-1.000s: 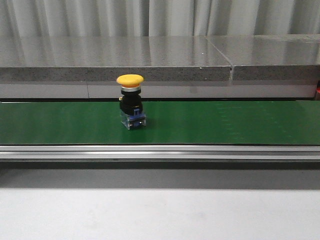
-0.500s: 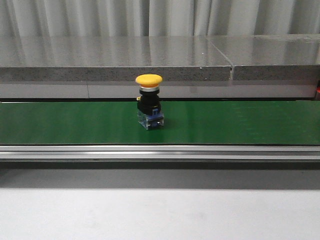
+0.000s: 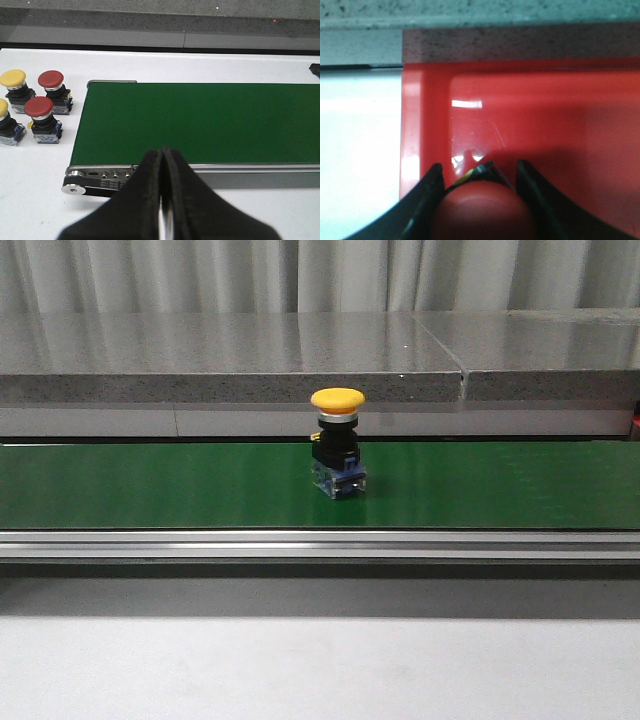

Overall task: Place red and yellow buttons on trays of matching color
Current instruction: 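Carry the red button into the red tray and open the right gripper, then move the right gripper back over the yellow button on the belt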

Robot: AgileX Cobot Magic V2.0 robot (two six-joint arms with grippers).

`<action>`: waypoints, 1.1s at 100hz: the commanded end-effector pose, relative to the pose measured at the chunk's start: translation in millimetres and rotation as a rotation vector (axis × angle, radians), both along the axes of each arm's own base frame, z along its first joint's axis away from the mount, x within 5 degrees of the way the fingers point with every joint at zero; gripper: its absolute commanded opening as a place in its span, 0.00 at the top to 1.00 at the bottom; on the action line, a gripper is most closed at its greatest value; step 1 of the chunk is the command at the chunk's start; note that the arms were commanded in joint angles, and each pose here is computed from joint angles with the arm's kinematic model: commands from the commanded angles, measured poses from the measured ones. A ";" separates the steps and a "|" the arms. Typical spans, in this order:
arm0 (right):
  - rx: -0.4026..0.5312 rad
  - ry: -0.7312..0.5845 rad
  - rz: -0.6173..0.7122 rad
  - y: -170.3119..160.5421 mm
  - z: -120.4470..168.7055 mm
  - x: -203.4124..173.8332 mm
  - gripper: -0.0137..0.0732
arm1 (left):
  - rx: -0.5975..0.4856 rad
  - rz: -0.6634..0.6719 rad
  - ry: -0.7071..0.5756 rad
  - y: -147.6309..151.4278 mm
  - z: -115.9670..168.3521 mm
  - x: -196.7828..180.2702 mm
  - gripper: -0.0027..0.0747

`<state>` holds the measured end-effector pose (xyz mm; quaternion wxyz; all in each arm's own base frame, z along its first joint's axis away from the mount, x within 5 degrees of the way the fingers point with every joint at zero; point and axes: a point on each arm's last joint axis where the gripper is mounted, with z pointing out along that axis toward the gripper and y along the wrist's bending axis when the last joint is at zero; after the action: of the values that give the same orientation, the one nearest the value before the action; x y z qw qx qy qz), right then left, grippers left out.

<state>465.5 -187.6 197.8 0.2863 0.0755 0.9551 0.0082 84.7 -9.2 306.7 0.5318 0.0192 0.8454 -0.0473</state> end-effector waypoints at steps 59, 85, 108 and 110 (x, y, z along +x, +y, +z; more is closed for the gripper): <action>-0.060 -0.202 0.017 3.3 107.5 -9.5 0.10 | -0.021 0.001 -0.095 -0.7 14.8 2.5 0.99; 0.030 -0.263 0.139 31.7 156.8 -31.9 0.10 | -0.021 0.001 -0.097 -0.6 15.0 2.5 0.99; 0.049 -0.244 0.187 50.6 178.7 -65.9 0.10 | -0.021 0.001 -0.097 -0.6 15.0 2.5 0.99; 0.048 -0.242 0.188 52.2 178.7 -69.7 0.10 | -0.021 0.001 -0.097 -0.6 15.0 2.5 0.99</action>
<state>419.3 -146.8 335.5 0.3455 0.0033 0.9353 0.0766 84.8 -9.2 306.9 0.5325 0.0191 0.8449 -0.0473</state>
